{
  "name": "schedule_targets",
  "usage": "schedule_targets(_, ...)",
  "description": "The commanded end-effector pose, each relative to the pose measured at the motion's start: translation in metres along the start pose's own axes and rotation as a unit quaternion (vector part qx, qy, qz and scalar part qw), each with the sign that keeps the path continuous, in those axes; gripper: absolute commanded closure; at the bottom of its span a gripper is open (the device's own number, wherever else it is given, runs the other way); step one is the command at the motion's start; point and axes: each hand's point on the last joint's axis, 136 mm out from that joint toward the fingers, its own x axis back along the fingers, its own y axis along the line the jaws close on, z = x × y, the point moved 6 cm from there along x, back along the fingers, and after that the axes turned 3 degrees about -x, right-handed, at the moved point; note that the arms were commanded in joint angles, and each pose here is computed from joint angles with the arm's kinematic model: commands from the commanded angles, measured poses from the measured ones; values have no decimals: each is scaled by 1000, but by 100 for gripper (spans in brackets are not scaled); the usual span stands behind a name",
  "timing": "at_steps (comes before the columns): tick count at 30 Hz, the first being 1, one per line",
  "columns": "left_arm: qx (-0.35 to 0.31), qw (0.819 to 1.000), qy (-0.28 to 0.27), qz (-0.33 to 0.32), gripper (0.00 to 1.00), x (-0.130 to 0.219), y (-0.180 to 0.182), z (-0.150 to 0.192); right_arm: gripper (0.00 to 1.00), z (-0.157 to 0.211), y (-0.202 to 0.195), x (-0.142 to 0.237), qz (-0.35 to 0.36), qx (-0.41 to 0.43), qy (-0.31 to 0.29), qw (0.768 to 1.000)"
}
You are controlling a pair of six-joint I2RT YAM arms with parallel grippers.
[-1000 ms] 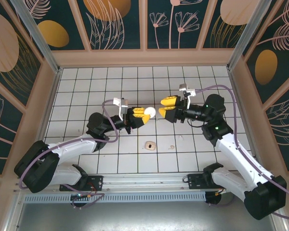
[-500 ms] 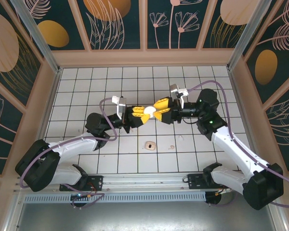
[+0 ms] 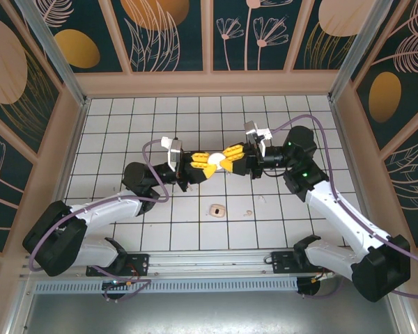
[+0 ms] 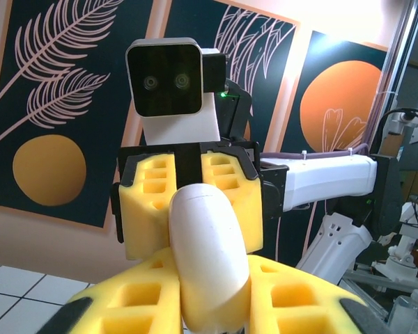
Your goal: Insert the wireless bluetooth earbuds into the charging case
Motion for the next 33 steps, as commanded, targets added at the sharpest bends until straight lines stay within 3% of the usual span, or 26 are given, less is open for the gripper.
schedule_targets(1,-14,1000,10,-23,64,-4,8,-3,83,-8,10,-1,-8,36,10,999)
schedule_targets(6,-64,987,117,-94,46,1,21,12,83,1,-3,5,45,14,44,998)
schedule_targets(10,-110,965,199,-128,44,9,22,17,84,9,-12,9,92,16,77,993)
schedule_targets(18,-135,927,310,-161,45,27,30,39,86,14,-16,15,137,82,120,980)
schedule_targets(23,-161,919,336,-132,45,32,25,48,86,15,-15,18,141,122,150,971)
schedule_targets(33,-169,930,319,-71,46,25,16,48,89,34,-4,14,58,211,163,962)
